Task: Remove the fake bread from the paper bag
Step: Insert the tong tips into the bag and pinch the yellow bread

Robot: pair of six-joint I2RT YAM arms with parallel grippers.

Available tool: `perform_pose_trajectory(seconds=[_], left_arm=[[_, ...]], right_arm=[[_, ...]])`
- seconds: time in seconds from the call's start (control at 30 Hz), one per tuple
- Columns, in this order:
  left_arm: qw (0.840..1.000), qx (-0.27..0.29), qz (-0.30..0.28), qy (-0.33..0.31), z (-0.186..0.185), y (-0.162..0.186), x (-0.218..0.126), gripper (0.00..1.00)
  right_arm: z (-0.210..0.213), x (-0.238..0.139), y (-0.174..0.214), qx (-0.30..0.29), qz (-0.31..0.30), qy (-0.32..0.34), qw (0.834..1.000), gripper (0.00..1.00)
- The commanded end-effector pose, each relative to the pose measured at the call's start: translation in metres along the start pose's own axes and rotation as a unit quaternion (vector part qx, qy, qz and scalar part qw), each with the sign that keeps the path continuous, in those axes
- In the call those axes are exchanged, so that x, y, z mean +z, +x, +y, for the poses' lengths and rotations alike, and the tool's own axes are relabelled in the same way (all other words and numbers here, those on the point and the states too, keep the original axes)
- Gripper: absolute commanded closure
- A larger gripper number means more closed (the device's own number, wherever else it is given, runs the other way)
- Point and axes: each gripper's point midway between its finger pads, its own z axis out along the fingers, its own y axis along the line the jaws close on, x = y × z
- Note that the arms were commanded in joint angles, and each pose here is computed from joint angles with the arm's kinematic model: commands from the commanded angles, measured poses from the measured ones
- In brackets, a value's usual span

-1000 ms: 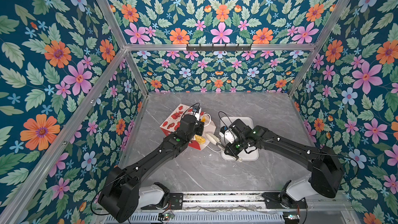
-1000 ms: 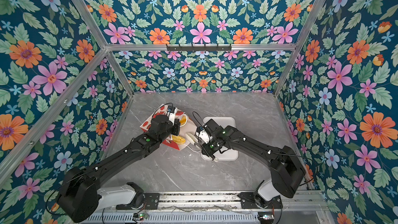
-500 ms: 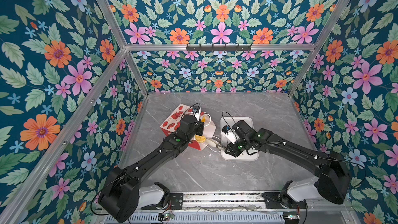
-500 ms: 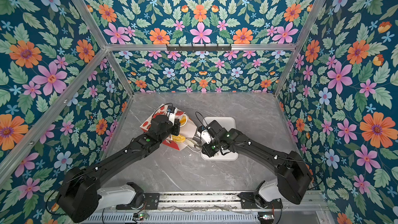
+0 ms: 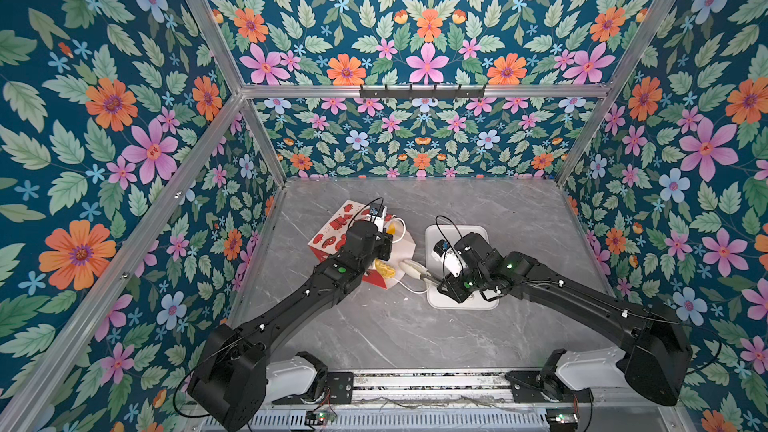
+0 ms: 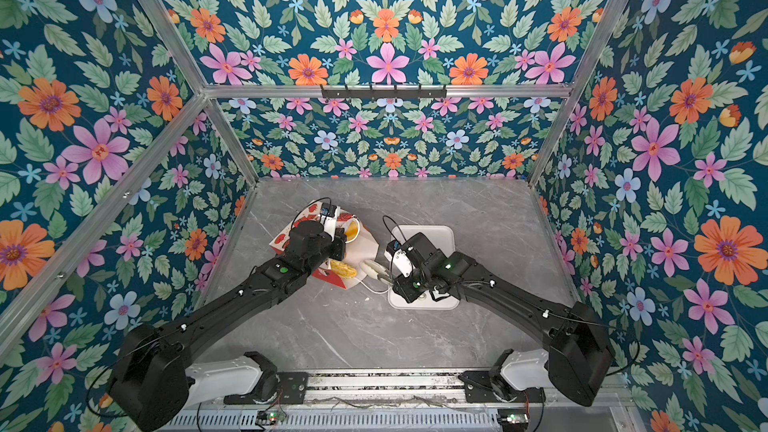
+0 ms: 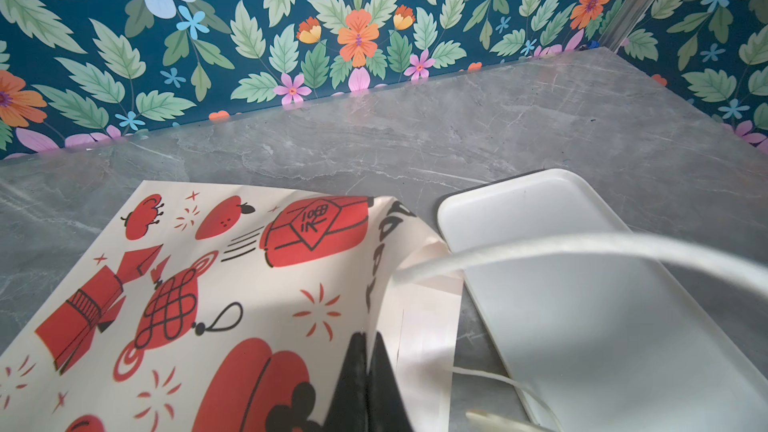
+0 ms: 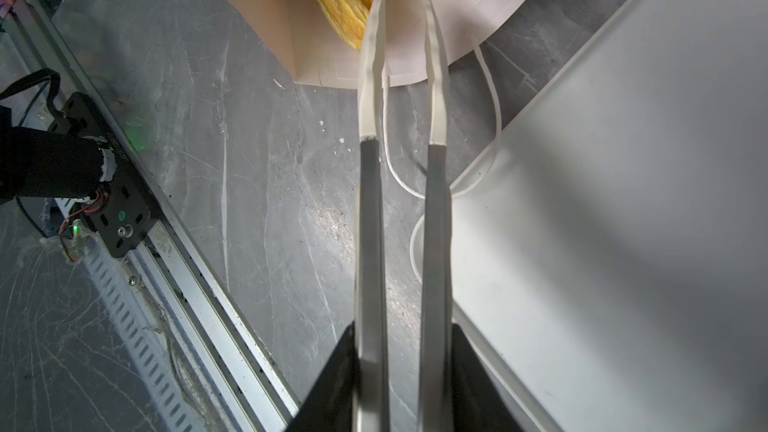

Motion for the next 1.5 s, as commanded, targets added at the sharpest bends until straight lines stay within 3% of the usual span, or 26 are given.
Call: perform_pose_trajectory(seconds=[0.0,0.17,0.83,1.47], left_arm=[[1.000,-0.003,-0.009,0.000,0.000,-0.006,-0.002,1.00],[1.000,-0.003,-0.010,0.002,-0.001,-0.007,-0.002,1.00],[1.000,-0.007,-0.011,0.010,-0.003,-0.005,-0.001,1.00],[1.000,-0.011,-0.013,0.021,-0.007,-0.005,0.001,1.00]], right_arm=[[0.009,-0.001,-0.022,-0.025,-0.042,-0.021,0.999,0.64],[0.011,0.005,-0.028,-0.044,-0.050,-0.032,0.997,0.62],[0.008,0.022,-0.025,-0.020,-0.045,-0.099,0.994,0.58],[-0.002,0.037,-0.014,-0.021,-0.043,-0.102,0.994,0.53]])
